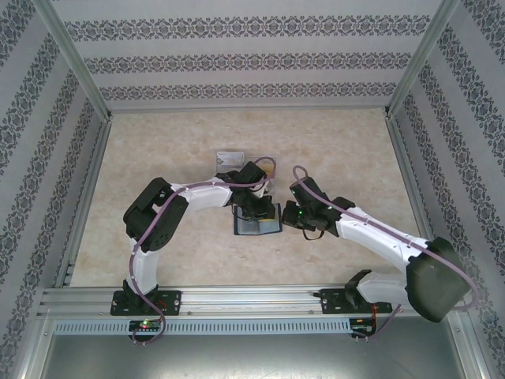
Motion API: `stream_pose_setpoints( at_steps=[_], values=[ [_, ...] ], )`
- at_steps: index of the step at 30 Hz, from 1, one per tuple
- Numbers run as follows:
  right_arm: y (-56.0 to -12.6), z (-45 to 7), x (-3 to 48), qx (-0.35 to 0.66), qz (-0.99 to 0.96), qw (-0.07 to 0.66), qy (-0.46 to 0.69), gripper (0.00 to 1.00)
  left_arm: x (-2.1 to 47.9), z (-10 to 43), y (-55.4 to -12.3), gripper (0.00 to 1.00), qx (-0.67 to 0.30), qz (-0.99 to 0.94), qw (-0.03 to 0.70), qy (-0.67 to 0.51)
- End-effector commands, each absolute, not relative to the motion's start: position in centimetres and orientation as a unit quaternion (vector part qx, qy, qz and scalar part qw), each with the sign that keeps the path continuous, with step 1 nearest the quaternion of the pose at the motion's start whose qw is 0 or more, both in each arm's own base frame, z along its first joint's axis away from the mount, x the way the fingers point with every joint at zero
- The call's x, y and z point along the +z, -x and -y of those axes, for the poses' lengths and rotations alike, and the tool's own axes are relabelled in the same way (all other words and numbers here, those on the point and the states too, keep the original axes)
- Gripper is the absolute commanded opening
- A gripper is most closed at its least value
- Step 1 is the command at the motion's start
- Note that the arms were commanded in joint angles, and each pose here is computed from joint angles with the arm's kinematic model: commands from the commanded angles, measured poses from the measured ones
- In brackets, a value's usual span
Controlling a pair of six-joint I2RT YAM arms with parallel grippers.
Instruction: Take the credit cards out of the card holder
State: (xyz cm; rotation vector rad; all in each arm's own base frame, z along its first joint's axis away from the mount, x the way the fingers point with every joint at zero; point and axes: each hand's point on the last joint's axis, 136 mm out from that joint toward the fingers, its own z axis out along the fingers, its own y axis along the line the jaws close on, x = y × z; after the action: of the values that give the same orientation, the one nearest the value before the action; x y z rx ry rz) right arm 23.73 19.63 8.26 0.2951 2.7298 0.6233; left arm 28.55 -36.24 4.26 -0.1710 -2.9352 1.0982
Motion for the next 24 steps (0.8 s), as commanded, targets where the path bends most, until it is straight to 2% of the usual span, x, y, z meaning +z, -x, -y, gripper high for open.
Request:
stream_pose_setpoints(
  at_steps=[1, 6, 12, 19, 24],
  values=[
    [-23.8, -20.4, 7.3, 0.220, -0.957, 0.154, -0.114, 0.03, 5.1, 36.6, -28.5, 0.06, 0.352, 0.934, -0.006, 0.054],
    [-24.0, -21.7, 6.1, 0.237, -0.955, 0.139, -0.108, 0.00, 6.5, 36.7, -28.6, 0.00, 0.358, 0.932, -0.014, 0.056],
    [-23.8, -22.3, 4.2, 0.255, -0.953, 0.123, -0.111, 0.00, 8.2, 36.1, -29.1, 0.01, 0.374, 0.927, -0.029, 0.009],
    [-23.5, -21.8, 2.8, 0.237, -0.960, 0.111, -0.100, 0.00, 8.1, 30.4, -29.4, 0.16, 0.311, 0.947, -0.051, -0.064],
    [-23.6, -21.5, 2.5, 0.228, -0.963, 0.105, -0.092, 0.00, 7.5, 26.6, -28.9, 0.32, 0.252, 0.962, -0.065, -0.085]
  ],
)
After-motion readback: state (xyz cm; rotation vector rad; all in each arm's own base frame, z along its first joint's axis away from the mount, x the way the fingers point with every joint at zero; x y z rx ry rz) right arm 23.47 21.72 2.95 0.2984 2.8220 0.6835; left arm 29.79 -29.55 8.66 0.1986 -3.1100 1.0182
